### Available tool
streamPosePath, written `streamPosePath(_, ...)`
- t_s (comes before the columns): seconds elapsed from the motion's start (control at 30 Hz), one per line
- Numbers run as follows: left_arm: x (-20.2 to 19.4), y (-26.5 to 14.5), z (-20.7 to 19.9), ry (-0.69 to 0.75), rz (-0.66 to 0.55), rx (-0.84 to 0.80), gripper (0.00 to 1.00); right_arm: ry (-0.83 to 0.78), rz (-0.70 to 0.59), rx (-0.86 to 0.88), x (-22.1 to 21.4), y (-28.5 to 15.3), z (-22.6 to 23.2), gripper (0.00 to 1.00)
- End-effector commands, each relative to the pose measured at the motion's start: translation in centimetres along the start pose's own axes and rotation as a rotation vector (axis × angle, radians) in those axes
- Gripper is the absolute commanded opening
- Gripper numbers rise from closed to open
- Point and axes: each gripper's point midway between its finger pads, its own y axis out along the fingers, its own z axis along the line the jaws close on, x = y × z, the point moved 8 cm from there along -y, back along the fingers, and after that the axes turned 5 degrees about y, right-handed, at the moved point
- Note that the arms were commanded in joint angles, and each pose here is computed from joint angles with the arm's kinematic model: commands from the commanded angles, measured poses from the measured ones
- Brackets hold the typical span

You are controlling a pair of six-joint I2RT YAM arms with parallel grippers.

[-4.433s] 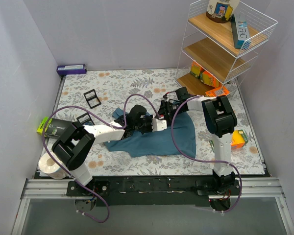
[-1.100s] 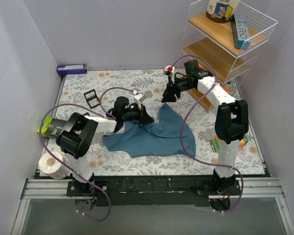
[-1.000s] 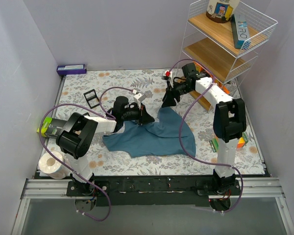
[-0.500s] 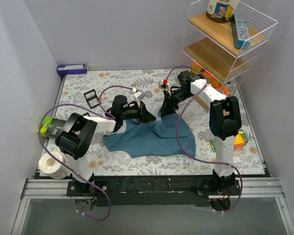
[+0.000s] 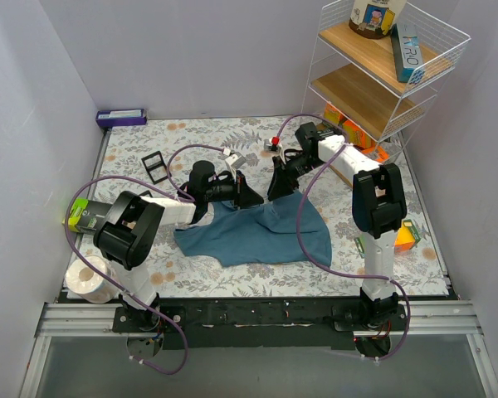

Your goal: Remove the brooch from the garment

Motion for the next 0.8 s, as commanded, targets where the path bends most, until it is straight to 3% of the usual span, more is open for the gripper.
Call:
streamPosePath(0.0, 2.0, -0.2, -0.8, 0.063, -0.047, -0.034, 0.01, 0.011, -0.013, 0.040, 0.0, 0.4, 0.6, 0.35)
streamPosePath(0.43, 2.0, -0.3, -0.7, 0.065, -0.051, -0.031, 0.01, 0.015, 0.019, 0.044, -0.5, 1.2, 0.7, 0.19)
streamPosePath(0.5, 1.9, -0.3, -0.6, 0.063, -0.049, -0.024, 0.08, 0.017, 0.023, 0.044, -0.6, 1.3, 0.7, 0.10)
streamPosePath(0.53, 1.9, -0.3, -0.6, 0.060, -0.047, -0.015, 0.18, 0.015, 0.024, 0.042, -0.6, 1.3, 0.7, 0.06)
streamPosePath(0.57, 1.6, -0.3, -0.5, 0.045, -0.039, 0.000, 0.35, 0.025, 0.022, 0.033, -0.5, 1.2, 0.7, 0.01)
streamPosePath(0.67, 1.4, -0.4, 0.1, 0.036, -0.025, 0.063, 0.45, 0.078, 0.029, -0.024, -0.3, 1.0, 0.4, 0.01)
streamPosePath(0.77, 0.9, -0.5, 1.0, 0.028, -0.009, 0.149, 0.48, 0.112, 0.014, -0.102, 0.3, 0.8, -0.3, 0.01)
